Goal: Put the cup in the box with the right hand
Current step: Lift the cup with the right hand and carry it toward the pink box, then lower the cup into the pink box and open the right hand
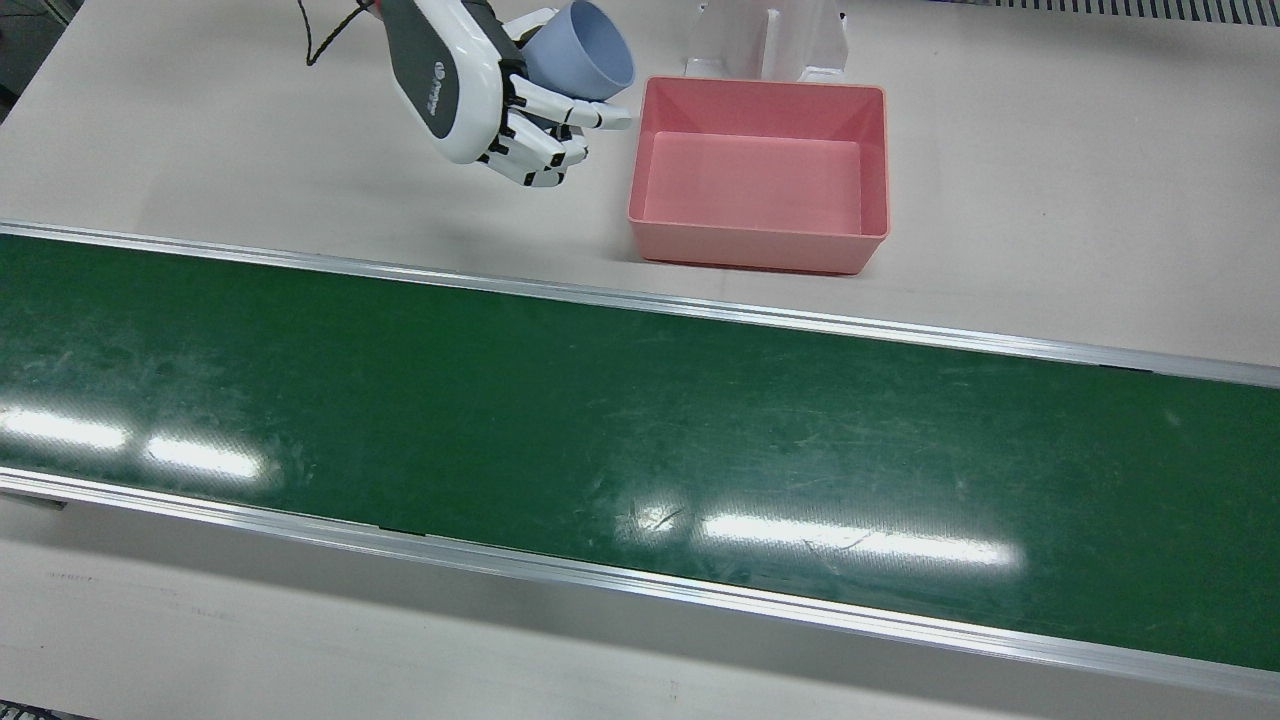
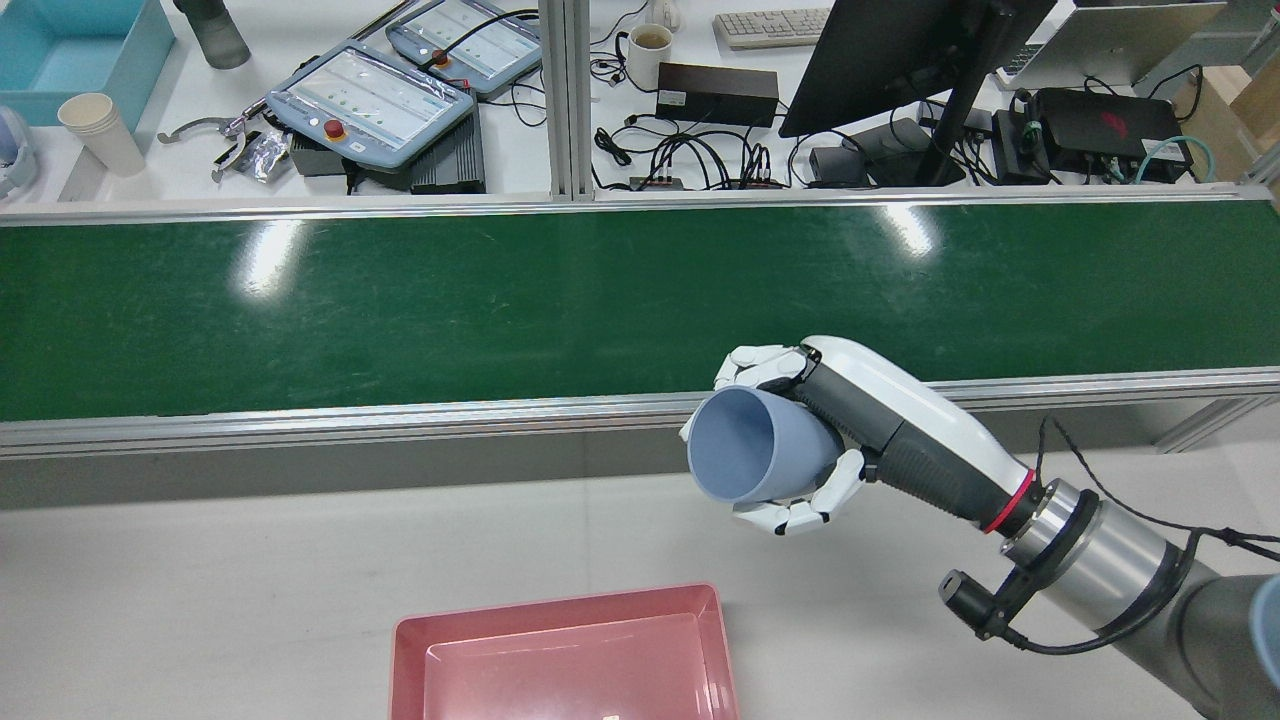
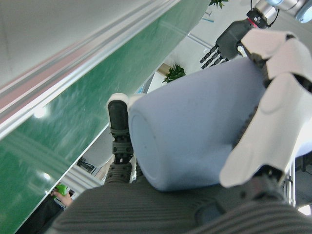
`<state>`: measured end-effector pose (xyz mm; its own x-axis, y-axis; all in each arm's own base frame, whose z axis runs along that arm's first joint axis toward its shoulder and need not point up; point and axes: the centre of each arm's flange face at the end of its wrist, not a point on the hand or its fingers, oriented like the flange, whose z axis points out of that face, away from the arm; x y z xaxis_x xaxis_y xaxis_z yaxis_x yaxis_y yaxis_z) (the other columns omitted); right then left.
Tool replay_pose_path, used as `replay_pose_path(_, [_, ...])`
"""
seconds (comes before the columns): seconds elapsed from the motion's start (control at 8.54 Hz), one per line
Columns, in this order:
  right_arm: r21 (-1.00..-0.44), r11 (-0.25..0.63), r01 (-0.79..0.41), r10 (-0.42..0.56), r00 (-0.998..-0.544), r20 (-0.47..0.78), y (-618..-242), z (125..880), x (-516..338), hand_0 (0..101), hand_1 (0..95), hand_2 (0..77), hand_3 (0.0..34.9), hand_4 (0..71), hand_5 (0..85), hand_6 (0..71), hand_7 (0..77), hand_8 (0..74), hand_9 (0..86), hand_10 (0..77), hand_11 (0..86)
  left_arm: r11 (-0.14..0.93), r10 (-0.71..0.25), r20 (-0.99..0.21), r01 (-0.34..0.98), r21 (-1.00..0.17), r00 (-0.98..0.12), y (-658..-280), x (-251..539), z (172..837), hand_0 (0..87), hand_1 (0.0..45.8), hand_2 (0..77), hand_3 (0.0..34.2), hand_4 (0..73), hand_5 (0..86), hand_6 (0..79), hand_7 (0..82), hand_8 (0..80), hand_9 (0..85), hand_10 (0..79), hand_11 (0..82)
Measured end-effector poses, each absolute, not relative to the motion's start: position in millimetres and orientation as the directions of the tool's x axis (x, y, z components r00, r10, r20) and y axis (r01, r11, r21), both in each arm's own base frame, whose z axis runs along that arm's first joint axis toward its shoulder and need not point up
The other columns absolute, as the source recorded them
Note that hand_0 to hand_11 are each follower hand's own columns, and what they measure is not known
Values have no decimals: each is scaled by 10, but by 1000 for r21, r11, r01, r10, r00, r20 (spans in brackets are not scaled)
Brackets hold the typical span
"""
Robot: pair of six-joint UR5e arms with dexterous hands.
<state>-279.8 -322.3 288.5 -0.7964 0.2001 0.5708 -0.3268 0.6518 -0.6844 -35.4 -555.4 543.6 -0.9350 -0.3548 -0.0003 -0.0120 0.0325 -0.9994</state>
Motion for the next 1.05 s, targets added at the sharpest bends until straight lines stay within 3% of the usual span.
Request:
replay_pose_path(0.12, [-680,663,-313,218,-788,576,-3042,2844,-3024,488,76,376,0,284,169,338,693,595,573,355,513,33,-355,0,-12,-999,-935,-5554,-354,5436,0,5,11,0,11,5,0,5,0,0,0,0])
replay_pose_path(0.23, [-679,671,-299,239,-780,579,-2865,2820,-3217,484,109,382,0,224,136,284,704,540,611,284,442,33,-355,0,-12,-999,-935,-5554,-354,5436,0,5,11,0,11,5,5,5,0,0,0,0])
replay_pose_path(0.35, [-681,675,-284,261,-772,580,-2714,2814,-3363,486,136,382,0,98,87,218,704,447,676,180,327,33,-355,0,-12,-999,-935,-5554,-354,5436,0,5,11,0,11,5,5,5,0,0,0,0])
replay_pose_path(0.47, [-683,678,-272,280,-763,582,-2600,2825,-3474,485,169,382,0,0,60,65,447,224,513,11,49,32,-355,0,-12,-999,-935,-5554,-351,5438,0,5,11,0,11,5,5,5,0,0,0,0])
replay_pose_path(0.59, [-683,680,-266,291,-757,585,-2540,2837,-3532,485,169,382,0,0,60,65,447,224,513,11,49,32,-355,0,-12,-999,-935,-5554,-351,5438,0,5,11,0,11,5,0,5,0,0,0,0])
replay_pose_path(0.7, [-683,682,-261,298,-754,586,-2505,2843,-3564,478,185,376,0,0,60,38,295,65,398,0,11,32,-355,0,-12,-999,-935,-5554,-352,5439,0,5,11,0,11,5,0,5,0,0,0,0])
replay_pose_path(0.82, [-684,683,-258,302,-752,586,-2486,2843,-3579,471,245,333,0,0,55,38,109,5,245,0,11,32,-355,0,-12,-999,-935,-5554,-353,5441,0,5,11,0,11,5,0,5,0,0,0,0])
replay_pose_path(0.94, [-684,683,-256,305,-751,585,-2474,2843,-3587,481,267,295,0,0,55,38,82,5,49,0,11,32,-355,0,-12,-999,-935,-5555,-353,5441,0,5,11,0,11,5,0,5,0,0,0,0])
replay_pose_path(1.05, [-684,684,-253,307,-751,585,-2463,2843,-3595,484,147,202,0,0,49,22,65,5,11,0,11,32,-355,0,-12,-999,-935,-5555,-351,5441,0,5,11,0,11,5,5,5,0,0,0,0])
